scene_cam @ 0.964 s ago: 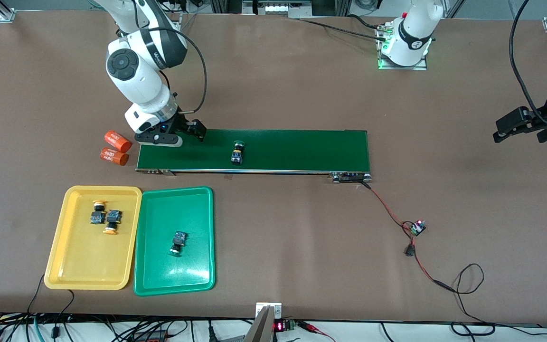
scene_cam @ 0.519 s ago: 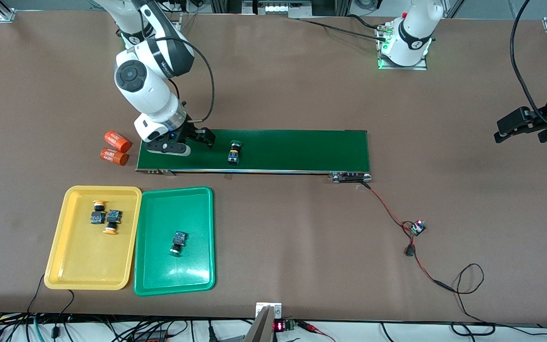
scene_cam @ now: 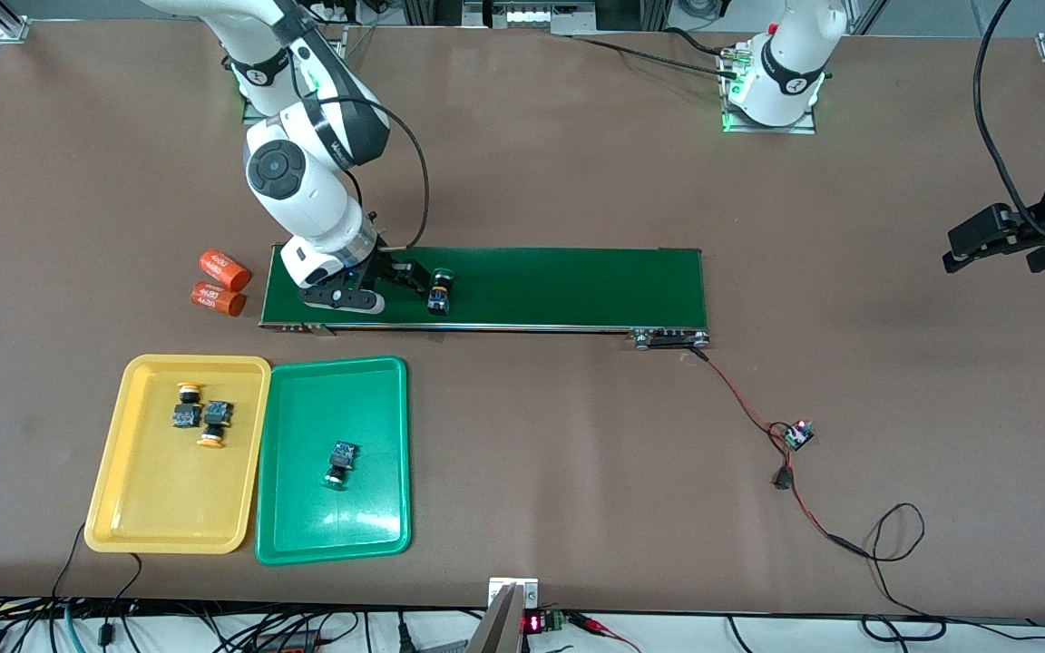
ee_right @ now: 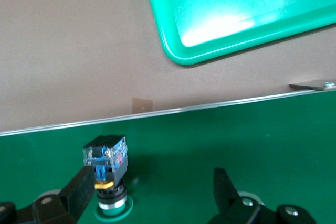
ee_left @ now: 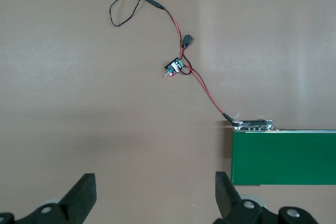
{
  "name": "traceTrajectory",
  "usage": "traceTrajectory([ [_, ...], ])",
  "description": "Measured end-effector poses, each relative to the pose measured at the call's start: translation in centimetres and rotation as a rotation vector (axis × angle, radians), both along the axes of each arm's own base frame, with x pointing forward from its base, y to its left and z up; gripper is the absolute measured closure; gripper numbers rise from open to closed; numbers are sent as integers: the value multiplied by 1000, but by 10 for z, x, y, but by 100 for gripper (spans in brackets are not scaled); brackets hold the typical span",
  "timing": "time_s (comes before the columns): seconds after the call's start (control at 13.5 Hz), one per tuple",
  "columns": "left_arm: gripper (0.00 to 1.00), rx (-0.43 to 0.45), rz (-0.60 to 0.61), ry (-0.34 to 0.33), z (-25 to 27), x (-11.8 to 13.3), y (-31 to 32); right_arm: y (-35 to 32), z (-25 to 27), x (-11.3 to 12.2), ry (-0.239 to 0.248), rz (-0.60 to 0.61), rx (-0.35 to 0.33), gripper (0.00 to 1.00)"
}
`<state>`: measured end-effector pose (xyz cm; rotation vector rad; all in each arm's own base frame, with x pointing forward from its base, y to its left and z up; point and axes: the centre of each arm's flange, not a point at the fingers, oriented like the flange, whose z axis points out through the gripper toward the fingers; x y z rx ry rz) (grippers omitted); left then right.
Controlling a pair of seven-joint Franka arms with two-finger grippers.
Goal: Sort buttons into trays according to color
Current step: 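Lower the right gripper onto the dark-capped button on the conveyor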
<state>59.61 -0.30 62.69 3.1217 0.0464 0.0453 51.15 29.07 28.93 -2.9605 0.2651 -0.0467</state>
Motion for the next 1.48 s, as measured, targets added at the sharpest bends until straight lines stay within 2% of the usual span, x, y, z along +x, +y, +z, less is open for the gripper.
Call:
traceTrajectory([
  [1.19, 0, 1, 6, 2, -1, 1, 3, 16, -28, 18, -1, -14, -38, 0],
  [1.48, 0, 1, 6, 0, -1, 1, 3, 14, -32, 22, -4, -12, -48, 10],
])
